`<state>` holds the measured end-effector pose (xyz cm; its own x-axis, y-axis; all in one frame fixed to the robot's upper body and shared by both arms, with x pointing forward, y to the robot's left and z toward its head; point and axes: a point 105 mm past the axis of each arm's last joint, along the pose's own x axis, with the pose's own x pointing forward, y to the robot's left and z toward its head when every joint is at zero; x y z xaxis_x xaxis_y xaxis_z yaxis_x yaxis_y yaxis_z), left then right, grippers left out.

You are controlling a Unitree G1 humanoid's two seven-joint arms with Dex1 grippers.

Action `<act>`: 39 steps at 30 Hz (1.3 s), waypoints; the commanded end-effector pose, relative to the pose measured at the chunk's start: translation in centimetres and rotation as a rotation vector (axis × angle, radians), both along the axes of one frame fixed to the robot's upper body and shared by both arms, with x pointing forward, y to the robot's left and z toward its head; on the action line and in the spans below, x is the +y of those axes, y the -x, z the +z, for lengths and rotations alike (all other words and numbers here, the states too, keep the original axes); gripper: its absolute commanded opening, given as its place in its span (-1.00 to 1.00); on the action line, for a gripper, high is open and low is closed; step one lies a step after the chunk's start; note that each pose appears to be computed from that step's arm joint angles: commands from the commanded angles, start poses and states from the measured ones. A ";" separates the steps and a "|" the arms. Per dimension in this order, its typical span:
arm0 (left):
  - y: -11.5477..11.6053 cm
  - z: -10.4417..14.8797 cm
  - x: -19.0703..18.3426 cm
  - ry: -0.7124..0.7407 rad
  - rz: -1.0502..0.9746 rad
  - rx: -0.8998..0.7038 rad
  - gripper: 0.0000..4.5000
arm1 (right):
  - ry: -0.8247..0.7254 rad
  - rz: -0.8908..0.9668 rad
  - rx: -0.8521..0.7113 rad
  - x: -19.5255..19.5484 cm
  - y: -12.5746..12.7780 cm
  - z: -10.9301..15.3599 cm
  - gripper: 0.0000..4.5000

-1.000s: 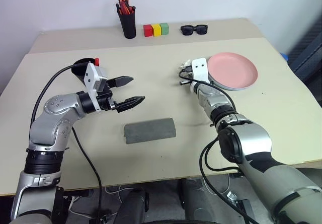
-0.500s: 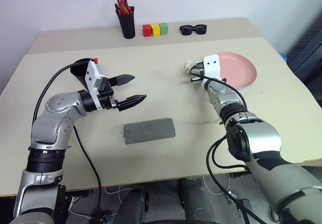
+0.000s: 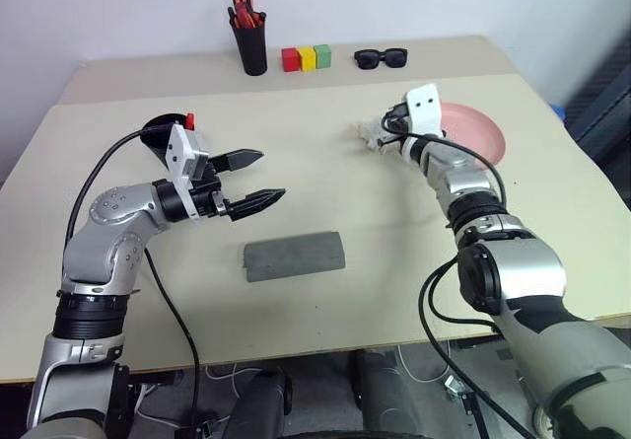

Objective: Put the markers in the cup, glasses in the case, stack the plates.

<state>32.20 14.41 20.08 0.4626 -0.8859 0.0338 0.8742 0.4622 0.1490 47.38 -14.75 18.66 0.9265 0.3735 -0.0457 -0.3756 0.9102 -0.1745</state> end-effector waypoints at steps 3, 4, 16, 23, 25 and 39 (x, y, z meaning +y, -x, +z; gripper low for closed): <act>0.4 1.2 -0.1 0.017 -0.005 -0.057 1.00 | 0.035 0.184 0.010 1.2 2.2 -0.4 -0.99; 0.4 1.3 -0.2 0.019 -0.007 -0.056 1.00 | 0.051 0.176 0.005 1.1 2.4 -0.5 -0.99; 0.1 1.6 -0.6 0.016 -0.016 -0.050 1.00 | 0.010 -0.025 -0.064 2.0 -0.4 1.0 0.85; 0.3 1.9 -0.8 0.017 -0.016 -0.048 1.00 | 0.126 -0.155 -0.019 1.7 -0.9 -1.4 0.85; 0.5 2.1 -0.8 0.018 -0.014 -0.048 1.00 | 0.096 -0.215 0.031 1.1 -0.9 -2.6 0.85; 0.9 2.9 -1.6 0.017 0.000 -0.045 1.00 | -0.035 -0.237 0.106 1.8 -0.7 -4.0 -0.62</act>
<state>31.70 12.97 21.46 0.4711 -0.8813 0.0372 0.8705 0.4713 0.1417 47.59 -13.22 12.59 0.9702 0.1524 -0.1885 -0.1745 0.9789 -0.1065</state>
